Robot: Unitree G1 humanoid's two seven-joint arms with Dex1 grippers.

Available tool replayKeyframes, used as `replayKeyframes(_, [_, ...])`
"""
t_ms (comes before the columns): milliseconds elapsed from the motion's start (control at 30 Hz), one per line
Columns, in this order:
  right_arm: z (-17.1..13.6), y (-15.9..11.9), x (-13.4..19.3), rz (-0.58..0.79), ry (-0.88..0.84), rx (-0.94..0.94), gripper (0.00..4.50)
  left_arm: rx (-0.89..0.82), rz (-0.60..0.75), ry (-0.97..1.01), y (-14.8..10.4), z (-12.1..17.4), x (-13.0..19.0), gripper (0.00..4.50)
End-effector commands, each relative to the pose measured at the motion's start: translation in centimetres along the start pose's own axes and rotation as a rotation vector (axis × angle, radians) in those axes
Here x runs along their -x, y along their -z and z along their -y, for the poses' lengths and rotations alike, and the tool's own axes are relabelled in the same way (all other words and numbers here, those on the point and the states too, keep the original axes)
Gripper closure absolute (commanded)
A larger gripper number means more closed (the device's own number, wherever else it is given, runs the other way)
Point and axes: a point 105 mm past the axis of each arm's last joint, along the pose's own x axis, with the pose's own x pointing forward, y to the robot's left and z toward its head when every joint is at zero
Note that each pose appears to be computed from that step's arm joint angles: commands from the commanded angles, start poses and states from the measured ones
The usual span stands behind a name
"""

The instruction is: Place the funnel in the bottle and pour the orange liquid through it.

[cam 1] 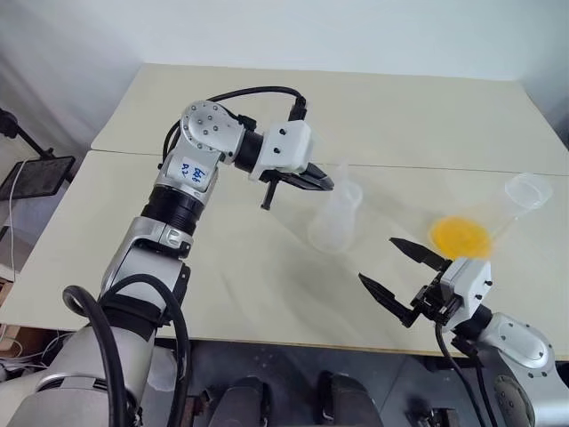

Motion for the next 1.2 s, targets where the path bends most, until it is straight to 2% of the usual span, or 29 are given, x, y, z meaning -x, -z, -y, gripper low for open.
replayKeyframes(33, [-0.2,-1.5,-0.2,0.056,0.001,0.043,0.00,-0.051,-0.006,-0.005,-1.2,-1.0,-0.1,4.47])
replayKeyframes(167, [-0.2,-1.4,-0.3,0.059,0.006,0.044,0.00,-0.037,0.045,-0.008,-2.1,-1.5,-0.6,3.54])
replayKeyframes(333, [-0.2,-1.3,-0.3,0.057,0.012,0.045,0.00,-0.031,0.067,-0.008,-2.3,-1.4,-0.5,1.96])
replayKeyframes(533, [-0.1,-1.2,0.0,0.047,0.026,0.049,0.00,0.007,0.186,-0.045,-3.3,-1.5,-0.2,0.06])
replayKeyframes(667, [0.7,-1.4,0.8,0.060,0.106,0.052,0.00,0.125,0.324,-0.126,-3.2,-1.0,1.5,0.01])
replayKeyframes(767, [2.1,-1.9,2.3,0.082,0.245,0.057,0.00,0.234,0.373,-0.181,-1.1,1.2,3.8,0.01])
replayKeyframes(900, [3.2,-2.7,5.7,0.092,0.449,0.037,0.00,0.386,0.330,-0.344,2.9,4.6,6.8,0.01])
replayKeyframes(1100, [3.7,-3.0,11.4,0.051,0.730,0.100,0.00,0.485,0.303,-0.548,5.3,7.8,10.1,0.01])
replayKeyframes(1200, [2.7,-1.4,15.7,-0.047,0.863,0.070,0.00,0.579,0.244,-0.589,6.8,10.8,10.9,0.01])
